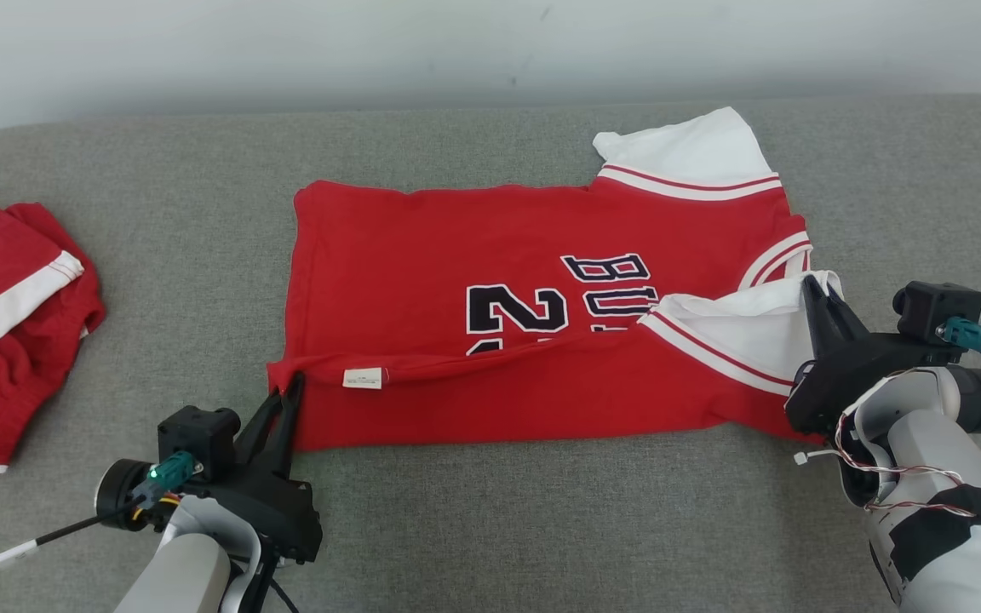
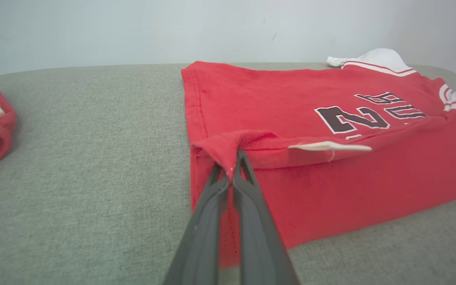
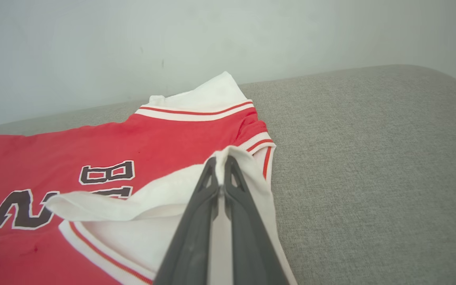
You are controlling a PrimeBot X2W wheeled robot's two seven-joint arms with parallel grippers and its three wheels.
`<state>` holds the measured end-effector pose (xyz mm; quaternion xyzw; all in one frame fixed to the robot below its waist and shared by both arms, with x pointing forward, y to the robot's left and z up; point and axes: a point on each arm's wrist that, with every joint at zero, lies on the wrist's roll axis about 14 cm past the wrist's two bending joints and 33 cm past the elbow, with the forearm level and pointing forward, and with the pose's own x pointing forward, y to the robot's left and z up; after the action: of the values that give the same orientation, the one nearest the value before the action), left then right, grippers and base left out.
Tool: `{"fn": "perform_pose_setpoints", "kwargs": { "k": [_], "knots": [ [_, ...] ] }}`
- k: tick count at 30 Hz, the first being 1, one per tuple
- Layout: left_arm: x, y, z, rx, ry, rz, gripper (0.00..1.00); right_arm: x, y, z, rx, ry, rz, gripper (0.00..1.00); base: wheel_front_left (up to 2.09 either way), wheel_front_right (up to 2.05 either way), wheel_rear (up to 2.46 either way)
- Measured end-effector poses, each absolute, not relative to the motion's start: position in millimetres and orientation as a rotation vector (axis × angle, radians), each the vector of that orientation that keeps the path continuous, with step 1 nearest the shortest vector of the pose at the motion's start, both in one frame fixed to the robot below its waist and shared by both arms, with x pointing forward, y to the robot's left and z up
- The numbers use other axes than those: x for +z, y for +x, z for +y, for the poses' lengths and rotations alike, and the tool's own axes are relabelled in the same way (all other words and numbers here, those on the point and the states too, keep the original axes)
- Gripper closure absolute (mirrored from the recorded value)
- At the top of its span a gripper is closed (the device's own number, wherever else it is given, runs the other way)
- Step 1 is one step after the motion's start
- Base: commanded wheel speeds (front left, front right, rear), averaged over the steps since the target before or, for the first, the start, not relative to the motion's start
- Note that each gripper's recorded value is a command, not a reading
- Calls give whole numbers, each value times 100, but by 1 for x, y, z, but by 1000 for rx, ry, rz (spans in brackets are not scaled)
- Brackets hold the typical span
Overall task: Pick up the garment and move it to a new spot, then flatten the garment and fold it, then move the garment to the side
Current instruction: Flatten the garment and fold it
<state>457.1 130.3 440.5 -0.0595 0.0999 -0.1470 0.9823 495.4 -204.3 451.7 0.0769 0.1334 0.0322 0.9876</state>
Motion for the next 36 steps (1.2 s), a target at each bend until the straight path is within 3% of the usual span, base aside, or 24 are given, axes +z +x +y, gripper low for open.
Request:
{"fn": "perform_pose_setpoints", "kwargs": {
  "k": [1,12,21,30,31,32,33,34,35,36],
  "knots": [
    [441,458,131,-294,-115,199,0,453,496,-205,63,154,263,0,0,0,0],
    [445,448,140,-240,-147,174,0,449,478,-219,42,143,234,0,0,0,0],
    [421,422,145,-199,-193,232,0,414,441,-230,37,122,319,0,0,0,0],
    [403,424,138,-208,-202,282,0,387,431,-228,36,124,415,0,0,0,0],
    [401,425,138,-205,-201,287,0,385,431,-228,35,124,423,4,0,0,0],
    [400,426,139,-206,-202,293,0,384,431,-228,33,125,428,52,0,0,0],
    [397,426,139,-204,-202,301,0,383,431,-228,31,127,432,77,0,0,0],
    [394,426,140,-199,-204,313,23,382,432,-228,30,128,434,93,0,0,0],
    [391,427,139,-199,-204,322,67,382,432,-228,30,129,435,100,0,0,0],
    [390,427,139,-201,-204,327,93,381,433,-227,31,130,436,100,0,0,0]
  ]
}}
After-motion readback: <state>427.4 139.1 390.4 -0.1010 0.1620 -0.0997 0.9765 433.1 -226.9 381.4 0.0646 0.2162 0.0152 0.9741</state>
